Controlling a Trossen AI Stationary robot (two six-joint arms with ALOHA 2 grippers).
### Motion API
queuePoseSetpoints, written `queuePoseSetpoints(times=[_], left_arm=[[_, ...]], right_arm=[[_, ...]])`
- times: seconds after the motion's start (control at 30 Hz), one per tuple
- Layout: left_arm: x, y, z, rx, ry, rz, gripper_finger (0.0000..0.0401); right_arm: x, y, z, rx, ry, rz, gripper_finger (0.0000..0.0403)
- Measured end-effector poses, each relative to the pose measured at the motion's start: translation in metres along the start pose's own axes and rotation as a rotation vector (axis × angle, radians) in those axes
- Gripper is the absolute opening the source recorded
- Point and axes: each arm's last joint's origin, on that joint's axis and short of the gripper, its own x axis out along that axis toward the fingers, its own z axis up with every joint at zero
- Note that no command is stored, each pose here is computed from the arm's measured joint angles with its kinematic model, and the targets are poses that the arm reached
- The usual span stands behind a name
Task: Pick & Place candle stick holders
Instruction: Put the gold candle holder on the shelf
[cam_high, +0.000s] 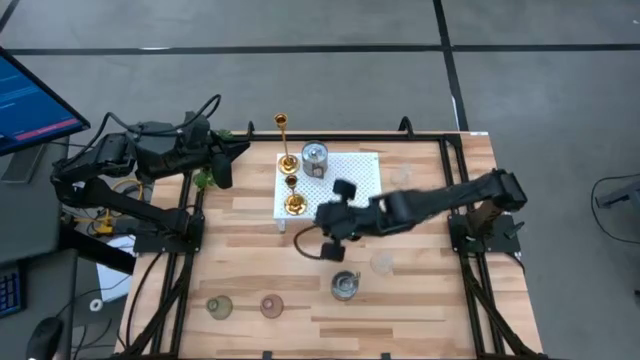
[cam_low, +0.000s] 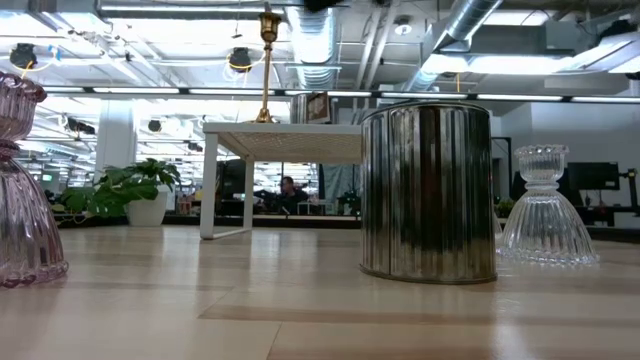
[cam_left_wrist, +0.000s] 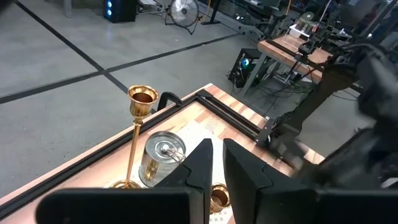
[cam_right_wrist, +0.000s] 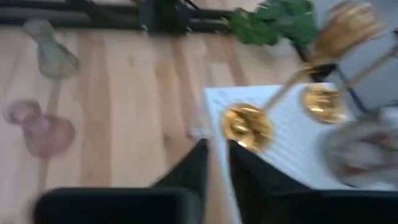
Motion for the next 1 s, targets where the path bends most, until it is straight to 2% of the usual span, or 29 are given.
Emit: queuePoseSetpoints(times=[0.07,0.13,0.23,0.5,1.0], left_arm=[[0.0,0.0,0.0,0.0,0.0,0.0,0.0037],[0.0,0.0,0.0,0.0,0.0,0.0,0.0037],[0.0,0.0,0.0,0.0,0.0,0.0,0.0037],[0.0,0.0,0.0,0.0,0.0,0.0,0.0037],[0.0,0.0,0.0,0.0,0.0,0.0,0.0037]], right_arm=[[0.021,0.005,-0.014,0.07,-0.057,0.051,0.0015],[0.037,0.005,-0.027,0.13,-0.104,0.071,0.0016],[0.056,-0.003,-0.033,0.193,-0.201,0.061,0.0004],[0.09,-0.026,-0.04,0.202,-0.185,0.03,0.0],[0.108,-0.056,-0.04,0.2,-0.196,0.063,0.0]])
